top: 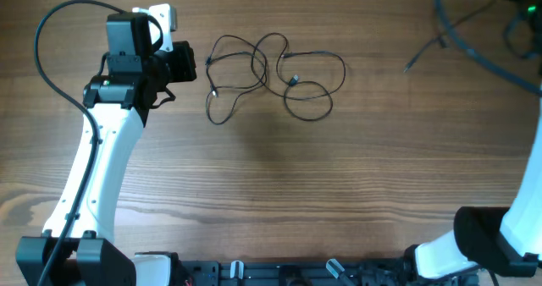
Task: Untangle cables
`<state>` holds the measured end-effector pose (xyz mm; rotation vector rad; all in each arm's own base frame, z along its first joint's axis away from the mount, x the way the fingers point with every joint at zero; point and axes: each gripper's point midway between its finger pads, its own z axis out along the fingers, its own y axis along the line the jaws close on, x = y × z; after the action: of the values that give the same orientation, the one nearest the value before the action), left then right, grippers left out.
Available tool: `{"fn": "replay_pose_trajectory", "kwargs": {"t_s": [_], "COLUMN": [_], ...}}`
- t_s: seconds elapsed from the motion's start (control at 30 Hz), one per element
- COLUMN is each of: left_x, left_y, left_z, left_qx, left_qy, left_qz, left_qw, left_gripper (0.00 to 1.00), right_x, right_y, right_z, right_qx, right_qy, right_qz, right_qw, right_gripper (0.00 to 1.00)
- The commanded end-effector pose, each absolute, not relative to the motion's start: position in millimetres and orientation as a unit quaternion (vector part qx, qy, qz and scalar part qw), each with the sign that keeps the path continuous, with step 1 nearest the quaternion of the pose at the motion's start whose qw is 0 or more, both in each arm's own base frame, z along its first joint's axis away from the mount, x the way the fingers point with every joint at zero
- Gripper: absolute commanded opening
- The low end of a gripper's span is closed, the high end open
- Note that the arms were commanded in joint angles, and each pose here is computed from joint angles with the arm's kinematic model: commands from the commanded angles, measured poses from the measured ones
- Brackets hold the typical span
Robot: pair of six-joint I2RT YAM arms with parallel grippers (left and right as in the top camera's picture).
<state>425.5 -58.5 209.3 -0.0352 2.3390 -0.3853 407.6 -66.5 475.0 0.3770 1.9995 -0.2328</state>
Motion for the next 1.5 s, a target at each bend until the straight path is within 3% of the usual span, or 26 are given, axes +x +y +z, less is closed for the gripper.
{"fn": "replay_pose_trajectory", "kwargs": {"t_s": [0.0, 0.67, 1.1, 1.37, 1.47], "left_x": [424, 423, 417, 417, 416], "left_y": [-65, -66, -66, -66, -68], "left_z": [219, 217, 211, 211, 211], "left_qx": [0.006, 0.007, -0.001, -0.013, -0.011], "left_qy": [0.908, 0.91, 0.916, 0.916, 0.916], "left_qz": [-0.163, -0.166, -0.167, -0.172, -0.173], "left_qw": [0.386, 0.381, 0.364, 0.362, 0.361], "left_gripper": [0.1, 0.11, 0.13, 0.14, 0.15], "right_x": [411, 537, 559, 564, 567], "right_y": [-114, -274, -384, -388, -381], "right_z": [483, 424, 246, 134, 111], "right_qx": [0.192, 0.246, 0.285, 0.273, 0.269], "right_qy": [0.814, 0.741, 0.802, 0.857, 0.868], "right_qz": [-0.134, -0.237, -0.23, -0.201, -0.186], "right_qw": [0.532, 0.579, 0.473, 0.388, 0.373], "right_gripper": [0.04, 0.04, 0.04, 0.04, 0.04]}}
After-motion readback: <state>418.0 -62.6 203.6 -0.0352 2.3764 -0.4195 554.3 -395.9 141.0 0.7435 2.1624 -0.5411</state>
